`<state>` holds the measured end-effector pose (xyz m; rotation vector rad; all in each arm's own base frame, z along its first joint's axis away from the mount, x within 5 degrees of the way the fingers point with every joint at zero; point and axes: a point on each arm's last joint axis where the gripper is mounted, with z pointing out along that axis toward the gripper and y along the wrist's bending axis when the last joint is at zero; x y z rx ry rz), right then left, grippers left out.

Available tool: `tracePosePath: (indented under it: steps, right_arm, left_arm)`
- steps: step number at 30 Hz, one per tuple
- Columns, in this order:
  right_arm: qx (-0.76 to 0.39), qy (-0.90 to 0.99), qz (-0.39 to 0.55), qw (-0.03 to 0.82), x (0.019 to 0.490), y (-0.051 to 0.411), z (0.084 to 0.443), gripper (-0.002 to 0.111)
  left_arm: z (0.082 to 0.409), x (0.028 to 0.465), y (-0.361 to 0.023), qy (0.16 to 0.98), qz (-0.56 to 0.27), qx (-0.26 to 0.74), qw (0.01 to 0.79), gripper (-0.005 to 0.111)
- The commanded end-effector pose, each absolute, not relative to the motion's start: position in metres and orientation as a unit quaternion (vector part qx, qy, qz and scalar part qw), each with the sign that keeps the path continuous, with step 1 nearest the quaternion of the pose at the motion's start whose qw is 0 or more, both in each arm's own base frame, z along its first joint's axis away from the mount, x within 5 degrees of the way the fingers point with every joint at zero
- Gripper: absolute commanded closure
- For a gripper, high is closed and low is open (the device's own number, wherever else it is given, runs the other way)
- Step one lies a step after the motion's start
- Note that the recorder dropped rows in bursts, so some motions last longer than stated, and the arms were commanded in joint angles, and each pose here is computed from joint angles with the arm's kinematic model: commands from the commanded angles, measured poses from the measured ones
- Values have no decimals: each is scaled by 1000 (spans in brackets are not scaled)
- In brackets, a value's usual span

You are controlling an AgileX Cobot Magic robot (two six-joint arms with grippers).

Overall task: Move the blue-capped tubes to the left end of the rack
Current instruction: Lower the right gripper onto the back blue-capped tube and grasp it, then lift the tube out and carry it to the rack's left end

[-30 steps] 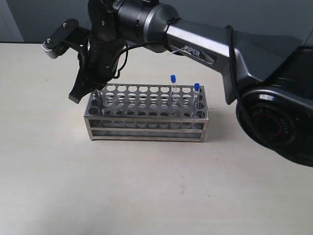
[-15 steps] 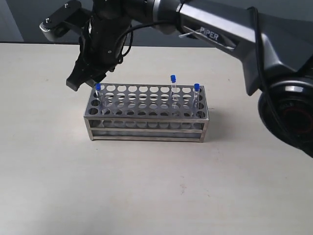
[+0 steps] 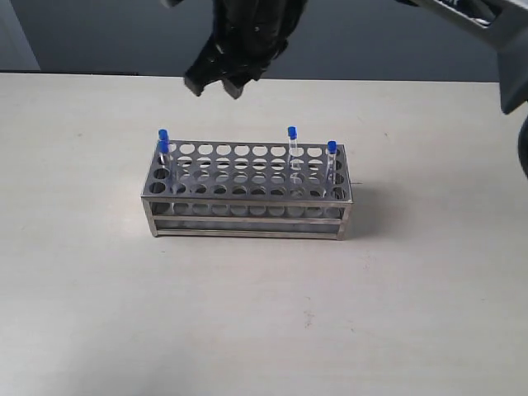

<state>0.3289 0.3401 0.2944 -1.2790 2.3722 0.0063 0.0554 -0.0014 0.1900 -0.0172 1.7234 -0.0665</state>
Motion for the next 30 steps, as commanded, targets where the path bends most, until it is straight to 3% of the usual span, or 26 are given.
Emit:
tracePosePath:
  steps: [1,7,20,25,27,30]
  right_arm:
    - [-413,889,-1,198,355,305,286,69]
    - [-385,908,57,155,363,291,271,69]
    - [-392,914,38,103,371,295,223,69]
    - [-392,914,38,103,371,295,223,69]
    - [-393,913,32,104,371,295,223,76]
    - [-393,913,31,105,371,294,223,100]
  left_arm:
    - [192,56,-2,756,-33,-3,654,106]
    - [192,56,-2,756,-33,-3,654,106]
    - [192,56,-2,756,-33,-3,654,106]
    - [192,56,-2,756,-33,-3,654,106]
    - [192,56,-2,756,-33,-3,654,106]
    - [192,56,-2,756,-33,-3,654,106]
